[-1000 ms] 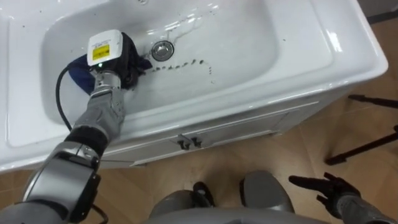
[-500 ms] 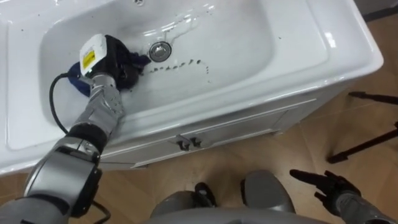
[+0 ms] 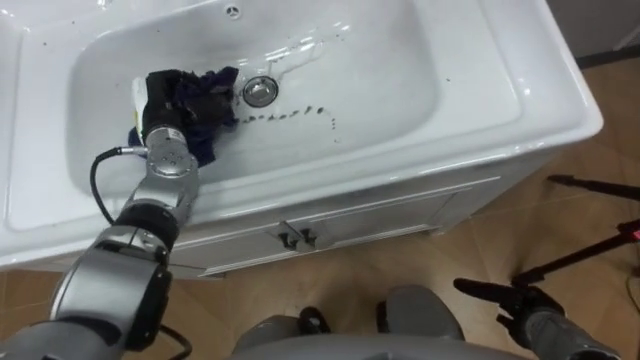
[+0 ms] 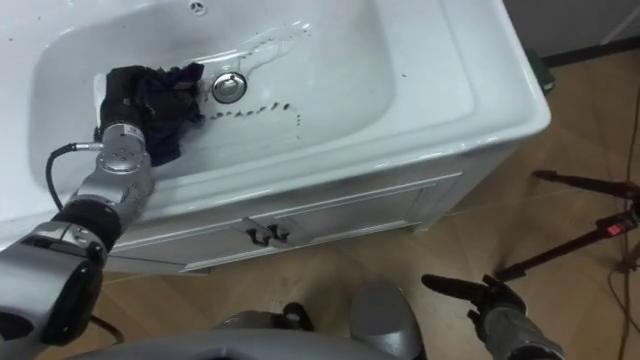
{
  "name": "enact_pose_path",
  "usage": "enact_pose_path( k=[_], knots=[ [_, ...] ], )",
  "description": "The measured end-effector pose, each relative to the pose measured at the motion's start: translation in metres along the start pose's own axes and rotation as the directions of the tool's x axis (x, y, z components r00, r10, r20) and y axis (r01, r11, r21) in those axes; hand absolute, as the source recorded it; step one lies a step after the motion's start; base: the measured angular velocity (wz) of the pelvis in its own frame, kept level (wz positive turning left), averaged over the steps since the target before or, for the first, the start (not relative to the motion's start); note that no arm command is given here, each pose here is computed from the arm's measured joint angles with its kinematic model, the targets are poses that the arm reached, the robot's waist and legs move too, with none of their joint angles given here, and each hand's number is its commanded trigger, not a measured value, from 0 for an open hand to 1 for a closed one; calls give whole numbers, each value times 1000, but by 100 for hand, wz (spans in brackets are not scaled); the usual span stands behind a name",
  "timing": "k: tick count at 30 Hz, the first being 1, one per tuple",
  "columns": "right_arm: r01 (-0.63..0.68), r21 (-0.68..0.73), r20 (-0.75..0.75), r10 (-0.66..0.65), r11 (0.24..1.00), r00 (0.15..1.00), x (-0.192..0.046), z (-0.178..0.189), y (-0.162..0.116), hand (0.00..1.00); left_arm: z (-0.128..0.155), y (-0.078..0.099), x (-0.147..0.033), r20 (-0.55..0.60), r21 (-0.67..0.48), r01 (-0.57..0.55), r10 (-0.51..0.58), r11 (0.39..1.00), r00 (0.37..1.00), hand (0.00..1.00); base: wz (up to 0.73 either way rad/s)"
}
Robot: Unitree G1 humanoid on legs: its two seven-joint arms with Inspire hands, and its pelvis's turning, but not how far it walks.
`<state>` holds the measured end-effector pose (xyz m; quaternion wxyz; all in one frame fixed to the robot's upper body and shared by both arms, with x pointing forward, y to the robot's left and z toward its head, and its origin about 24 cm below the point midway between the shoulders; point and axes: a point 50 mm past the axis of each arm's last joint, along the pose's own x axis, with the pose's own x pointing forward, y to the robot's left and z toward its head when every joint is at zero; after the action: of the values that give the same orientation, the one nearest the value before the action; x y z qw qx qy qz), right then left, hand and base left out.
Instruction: Wipe basin
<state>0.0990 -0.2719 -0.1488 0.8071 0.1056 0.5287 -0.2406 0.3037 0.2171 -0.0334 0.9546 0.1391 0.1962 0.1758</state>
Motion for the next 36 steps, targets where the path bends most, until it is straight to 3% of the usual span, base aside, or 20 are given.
enact_pose_path(
  k=[8,18,27,36],
  knots=[
    [-39,-34,-22,38,999,999,1,-5,8,0,8,-13,-1,22,-43,50,-49,998,999,100,4],
    [-52,18,-24,53,998,998,0,-6,8,0,20,-23,0,61,-2,100,-99,995,993,100,2],
    [-102,10,-22,102,995,995,0,-5,10,0,27,-24,1,115,121,110,-124,987,986,100,-9],
    [-109,1,0,109,994,994,1,4,16,0,50,-39,3,171,257,144,-191,956,966,100,3]
  ],
)
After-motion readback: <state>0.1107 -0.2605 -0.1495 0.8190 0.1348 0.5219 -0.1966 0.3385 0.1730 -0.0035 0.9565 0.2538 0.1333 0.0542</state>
